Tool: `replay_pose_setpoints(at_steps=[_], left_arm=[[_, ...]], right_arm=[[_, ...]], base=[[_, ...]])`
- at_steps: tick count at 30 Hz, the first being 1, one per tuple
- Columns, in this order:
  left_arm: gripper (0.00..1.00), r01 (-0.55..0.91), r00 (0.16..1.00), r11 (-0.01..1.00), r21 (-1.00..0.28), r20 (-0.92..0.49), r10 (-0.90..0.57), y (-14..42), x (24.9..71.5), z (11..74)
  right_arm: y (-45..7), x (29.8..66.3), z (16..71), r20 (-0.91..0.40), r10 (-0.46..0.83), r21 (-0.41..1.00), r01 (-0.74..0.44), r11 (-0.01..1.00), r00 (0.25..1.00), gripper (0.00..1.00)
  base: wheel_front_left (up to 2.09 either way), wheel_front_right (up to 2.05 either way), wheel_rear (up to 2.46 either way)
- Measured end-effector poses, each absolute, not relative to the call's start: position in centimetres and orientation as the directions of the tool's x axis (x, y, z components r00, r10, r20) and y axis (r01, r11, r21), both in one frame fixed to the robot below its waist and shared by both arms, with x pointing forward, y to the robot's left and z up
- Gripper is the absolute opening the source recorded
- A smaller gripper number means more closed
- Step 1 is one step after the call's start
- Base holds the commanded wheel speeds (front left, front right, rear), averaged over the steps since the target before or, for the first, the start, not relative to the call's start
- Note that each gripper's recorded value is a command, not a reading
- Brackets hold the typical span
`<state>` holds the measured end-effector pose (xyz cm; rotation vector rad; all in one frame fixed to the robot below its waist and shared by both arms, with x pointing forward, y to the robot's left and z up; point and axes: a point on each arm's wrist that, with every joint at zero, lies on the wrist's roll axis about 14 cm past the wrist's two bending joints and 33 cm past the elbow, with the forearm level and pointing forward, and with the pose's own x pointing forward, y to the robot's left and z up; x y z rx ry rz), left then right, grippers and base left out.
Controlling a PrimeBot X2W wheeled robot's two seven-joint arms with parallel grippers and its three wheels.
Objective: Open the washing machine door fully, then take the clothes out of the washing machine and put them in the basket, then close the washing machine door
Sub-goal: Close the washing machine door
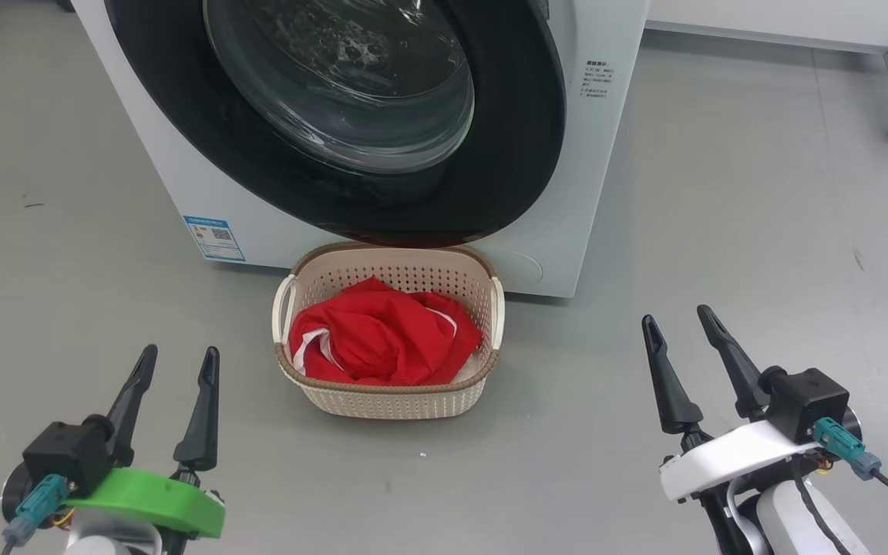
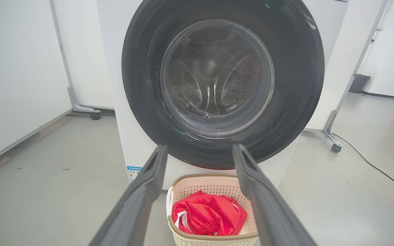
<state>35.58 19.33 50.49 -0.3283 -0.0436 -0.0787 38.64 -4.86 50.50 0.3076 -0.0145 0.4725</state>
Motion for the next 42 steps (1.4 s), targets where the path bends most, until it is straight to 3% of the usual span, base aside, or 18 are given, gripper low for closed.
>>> replay_pose_setpoints(at_steps=[5,6,7,8,24,36,42], left_arm=[[1.00,0.076,0.997,0.943,-0.323,0.052,-0.062,19.2,35.5,50.3],[1.00,0.077,0.997,0.943,-0.324,0.053,-0.063,19.2,35.5,50.3],[1.00,0.079,0.996,0.942,-0.325,0.054,-0.065,19.2,35.5,50.3],[1.00,0.080,0.996,0.943,-0.324,0.053,-0.067,19.1,35.5,50.3],[1.00,0.076,0.997,0.942,-0.327,0.023,-0.073,18.3,35.9,49.0],[1.00,0.047,0.999,0.939,-0.341,0.005,-0.048,18.4,36.9,48.4],[1.00,0.039,0.999,0.958,-0.285,-0.022,-0.047,18.7,37.2,47.7]], right_arm=[[-4.6,38.6,50.4,0.081,0.453,0.290,-0.456,0.841,0.888,1.00],[-4.3,38.5,50.3,0.079,0.461,0.291,-0.462,0.837,0.884,0.89],[-4.0,38.4,50.3,0.081,0.470,0.292,-0.472,0.832,0.879,0.24],[-3.7,38.4,50.6,0.089,0.476,0.302,-0.479,0.824,0.875,0.00],[-1.0,41.1,51.3,0.116,0.598,0.224,-0.608,0.762,0.793,0.00],[0.6,46.1,52.1,0.142,0.668,0.118,-0.683,0.721,0.730,0.00],[1.5,49.4,52.6,0.156,0.690,0.073,-0.705,0.705,0.707,0.00]], base=[[0.00,0.00,0.00],[0.00,0.00,0.00],[0.00,0.00,0.00],[0.00,0.00,0.00],[0.00,0.00,0.00],[0.00,0.00,0.00],[0.00,0.00,0.00]])
